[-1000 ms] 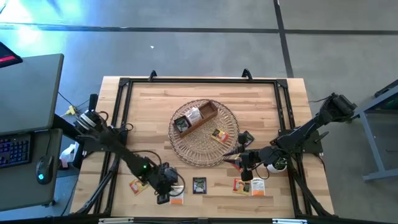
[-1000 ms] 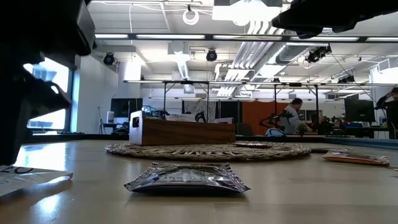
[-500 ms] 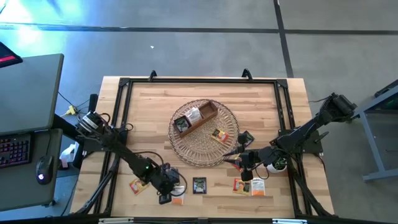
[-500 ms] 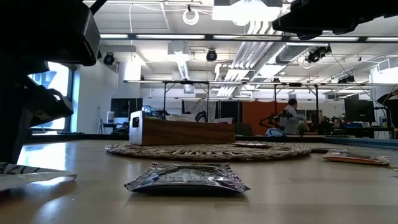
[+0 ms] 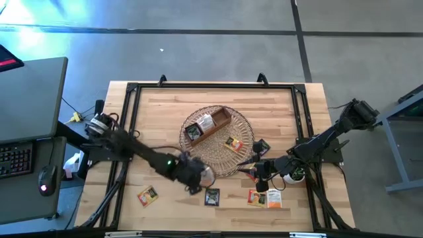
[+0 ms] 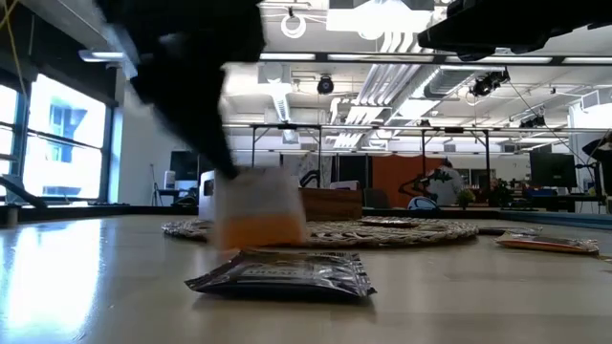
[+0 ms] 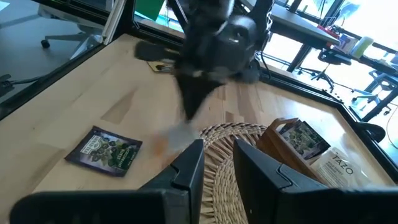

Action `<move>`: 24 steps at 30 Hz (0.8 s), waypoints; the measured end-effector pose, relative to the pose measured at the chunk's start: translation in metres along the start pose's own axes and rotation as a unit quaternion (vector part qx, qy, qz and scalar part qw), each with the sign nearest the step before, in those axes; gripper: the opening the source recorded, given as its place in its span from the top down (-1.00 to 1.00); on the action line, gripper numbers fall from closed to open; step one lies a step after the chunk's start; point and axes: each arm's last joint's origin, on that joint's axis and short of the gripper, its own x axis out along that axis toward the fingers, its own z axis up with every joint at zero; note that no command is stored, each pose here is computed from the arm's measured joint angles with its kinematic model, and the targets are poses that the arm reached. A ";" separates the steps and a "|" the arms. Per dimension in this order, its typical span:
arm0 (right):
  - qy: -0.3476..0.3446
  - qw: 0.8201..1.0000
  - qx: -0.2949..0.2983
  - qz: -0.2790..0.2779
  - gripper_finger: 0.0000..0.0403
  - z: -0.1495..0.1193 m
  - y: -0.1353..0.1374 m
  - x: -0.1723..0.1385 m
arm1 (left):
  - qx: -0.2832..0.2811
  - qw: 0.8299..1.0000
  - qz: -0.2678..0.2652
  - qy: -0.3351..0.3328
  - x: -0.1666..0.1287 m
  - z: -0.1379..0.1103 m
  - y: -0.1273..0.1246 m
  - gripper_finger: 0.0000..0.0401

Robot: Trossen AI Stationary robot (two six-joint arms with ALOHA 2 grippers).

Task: Pick & Place Tea
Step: Put the white tea bag into the middle section of the brown wooden organizer

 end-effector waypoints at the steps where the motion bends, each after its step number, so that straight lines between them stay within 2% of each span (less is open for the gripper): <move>1: 0.000 1.000 0.000 0.000 0.59 0.000 0.000 0.000 | 0.004 1.000 0.022 -0.015 -0.002 0.014 0.005 0.97; 4: 0.003 1.000 -0.001 0.000 0.59 -0.001 0.000 0.000 | 0.010 0.992 0.110 -0.059 -0.010 0.054 0.026 0.99; 6: 0.007 1.000 -0.003 0.001 0.59 -0.001 0.000 0.000 | 0.004 0.986 0.146 -0.085 -0.016 0.080 0.041 0.99; 9: 0.016 1.000 -0.008 0.002 0.59 -0.003 0.000 0.000 | -0.004 0.981 0.163 -0.107 -0.023 0.112 0.062 0.99; 12: 0.025 1.000 -0.013 0.002 0.59 -0.005 0.001 0.000 | -0.026 0.976 0.183 -0.114 -0.025 0.132 0.086 0.99; 15: 0.036 0.999 -0.017 0.003 0.59 -0.008 0.001 0.000 | -0.053 0.971 0.209 -0.100 -0.021 0.138 0.110 0.99; 18: 0.039 0.999 -0.019 0.003 0.59 -0.008 0.001 0.000 | -0.079 0.972 0.215 -0.060 -0.007 0.137 0.127 0.99; 24: 0.043 0.999 -0.021 0.004 0.59 -0.009 0.001 0.000 | -0.090 0.970 0.225 -0.014 0.019 0.131 0.139 0.99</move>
